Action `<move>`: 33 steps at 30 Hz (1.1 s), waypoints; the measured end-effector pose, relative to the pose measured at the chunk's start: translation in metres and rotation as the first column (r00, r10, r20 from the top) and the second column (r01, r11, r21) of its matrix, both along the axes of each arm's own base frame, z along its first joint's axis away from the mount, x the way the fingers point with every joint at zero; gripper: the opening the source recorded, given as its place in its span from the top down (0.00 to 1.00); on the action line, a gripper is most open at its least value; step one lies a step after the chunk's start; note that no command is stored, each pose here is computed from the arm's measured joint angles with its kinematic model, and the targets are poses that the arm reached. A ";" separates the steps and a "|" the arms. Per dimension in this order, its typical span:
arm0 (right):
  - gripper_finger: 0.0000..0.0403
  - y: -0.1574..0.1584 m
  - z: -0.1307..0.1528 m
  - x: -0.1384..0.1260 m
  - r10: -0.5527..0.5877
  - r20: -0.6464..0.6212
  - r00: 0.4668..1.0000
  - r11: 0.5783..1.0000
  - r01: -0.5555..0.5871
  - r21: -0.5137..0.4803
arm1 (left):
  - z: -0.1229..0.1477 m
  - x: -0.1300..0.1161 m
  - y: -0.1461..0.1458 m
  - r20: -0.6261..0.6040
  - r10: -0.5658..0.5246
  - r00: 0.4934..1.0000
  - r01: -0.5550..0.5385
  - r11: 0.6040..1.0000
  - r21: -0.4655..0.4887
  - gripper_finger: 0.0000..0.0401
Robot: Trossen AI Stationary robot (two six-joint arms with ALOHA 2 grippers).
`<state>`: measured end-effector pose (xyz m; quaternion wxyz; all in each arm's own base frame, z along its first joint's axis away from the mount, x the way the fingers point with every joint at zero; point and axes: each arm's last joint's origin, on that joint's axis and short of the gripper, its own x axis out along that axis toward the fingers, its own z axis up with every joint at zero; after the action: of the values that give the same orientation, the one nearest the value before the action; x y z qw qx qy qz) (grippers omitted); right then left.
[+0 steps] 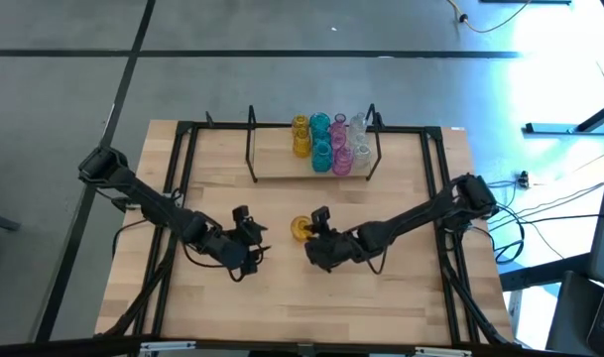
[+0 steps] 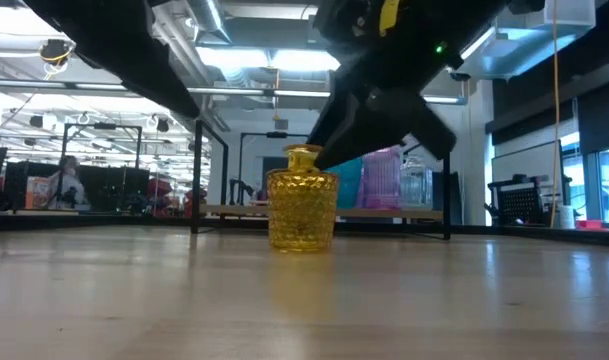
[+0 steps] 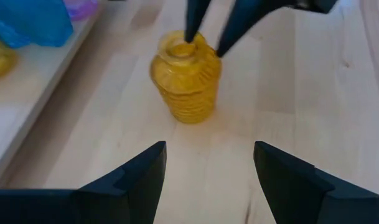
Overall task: Sort vases onto shelf
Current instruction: Put the yellow vase aligned with the other yellow vase on the shelf
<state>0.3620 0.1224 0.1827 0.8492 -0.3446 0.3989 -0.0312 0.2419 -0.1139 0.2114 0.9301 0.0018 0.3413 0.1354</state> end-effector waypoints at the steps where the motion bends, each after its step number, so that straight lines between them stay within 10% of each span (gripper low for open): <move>1: 0.59 0.002 0.002 -0.002 -0.003 0.002 1.000 1.000 0.003 0.010 | 0.000 0.000 0.000 0.005 0.006 1.000 -0.006 1.000 0.008 0.41; 11: 0.53 0.033 0.021 -0.047 -0.079 -0.072 0.994 0.989 0.087 0.119 | -0.011 0.031 0.009 0.096 0.027 0.995 -0.028 1.000 0.007 0.30; 33: 0.54 0.032 -0.073 -0.109 -0.263 0.057 0.963 0.912 0.229 0.340 | -0.037 0.083 0.039 0.239 -0.011 0.971 0.006 1.000 0.020 0.26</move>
<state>0.2526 0.1545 0.1101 0.9034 -0.1421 0.3949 -0.0882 0.3252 -0.0746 0.1745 0.9650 -0.0040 0.2255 0.1338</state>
